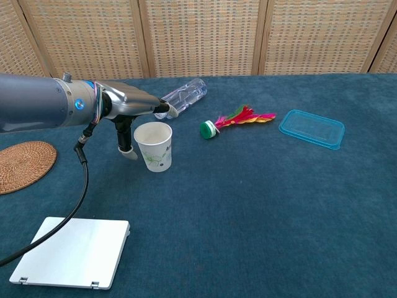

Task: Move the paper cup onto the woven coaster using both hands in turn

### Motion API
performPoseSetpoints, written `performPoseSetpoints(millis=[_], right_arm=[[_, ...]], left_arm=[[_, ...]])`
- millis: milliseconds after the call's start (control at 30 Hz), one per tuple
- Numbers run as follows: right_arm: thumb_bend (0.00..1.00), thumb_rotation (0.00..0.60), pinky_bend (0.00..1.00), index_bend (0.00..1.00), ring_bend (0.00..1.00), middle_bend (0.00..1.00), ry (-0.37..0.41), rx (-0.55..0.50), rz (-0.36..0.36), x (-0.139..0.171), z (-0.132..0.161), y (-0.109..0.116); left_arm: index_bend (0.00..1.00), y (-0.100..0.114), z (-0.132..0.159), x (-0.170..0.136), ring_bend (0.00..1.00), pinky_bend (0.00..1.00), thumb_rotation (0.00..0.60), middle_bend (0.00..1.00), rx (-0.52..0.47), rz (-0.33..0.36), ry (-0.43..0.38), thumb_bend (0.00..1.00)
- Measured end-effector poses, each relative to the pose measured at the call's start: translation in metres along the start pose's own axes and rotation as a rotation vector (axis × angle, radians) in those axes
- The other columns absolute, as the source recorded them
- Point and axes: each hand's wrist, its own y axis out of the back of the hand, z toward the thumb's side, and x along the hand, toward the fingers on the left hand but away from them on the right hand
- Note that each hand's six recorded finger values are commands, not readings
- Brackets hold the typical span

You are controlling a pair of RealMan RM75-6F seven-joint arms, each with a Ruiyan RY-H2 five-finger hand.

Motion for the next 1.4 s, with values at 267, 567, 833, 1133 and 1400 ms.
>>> performPoseSetpoints(millis=[267, 567, 833, 1133, 1400], right_arm=[[0.08, 0.6, 0.0, 0.0, 0.0, 0.0, 0.01, 0.001, -0.001, 0.0, 0.002, 0.0], [0.08, 0.6, 0.0, 0.0, 0.0, 0.0, 0.012, -0.006, -0.004, 0.0, 0.002, 0.001], [0.08, 0.6, 0.0, 0.0, 0.0, 0.0, 0.024, -0.008, -0.005, 0.001, 0.006, 0.002], [0.08, 0.6, 0.0, 0.0, 0.0, 0.0, 0.033, -0.008, -0.009, 0.002, 0.008, 0.003], [0.08, 0.6, 0.0, 0.0, 0.0, 0.0, 0.049, -0.003, -0.006, 0.003, 0.014, 0.003]], left_arm=[[0.18, -0.004, -0.001, 0.002, 0.0, 0.0, 0.6, 0.0, -0.015, -0.004, 0.008, 0.41], [0.26, -0.01, -0.002, 0.0, 0.0, 0.0, 0.6, 0.0, -0.019, -0.016, 0.004, 0.42], [0.31, -0.009, -0.013, -0.007, 0.0, 0.0, 0.6, 0.0, -0.04, 0.01, 0.021, 0.43], [0.31, -0.002, -0.043, -0.02, 0.0, 0.0, 0.6, 0.0, -0.074, 0.042, 0.061, 0.43], [0.31, -0.013, -0.107, -0.053, 0.0, 0.0, 0.6, 0.0, -0.086, 0.056, 0.159, 0.43]])
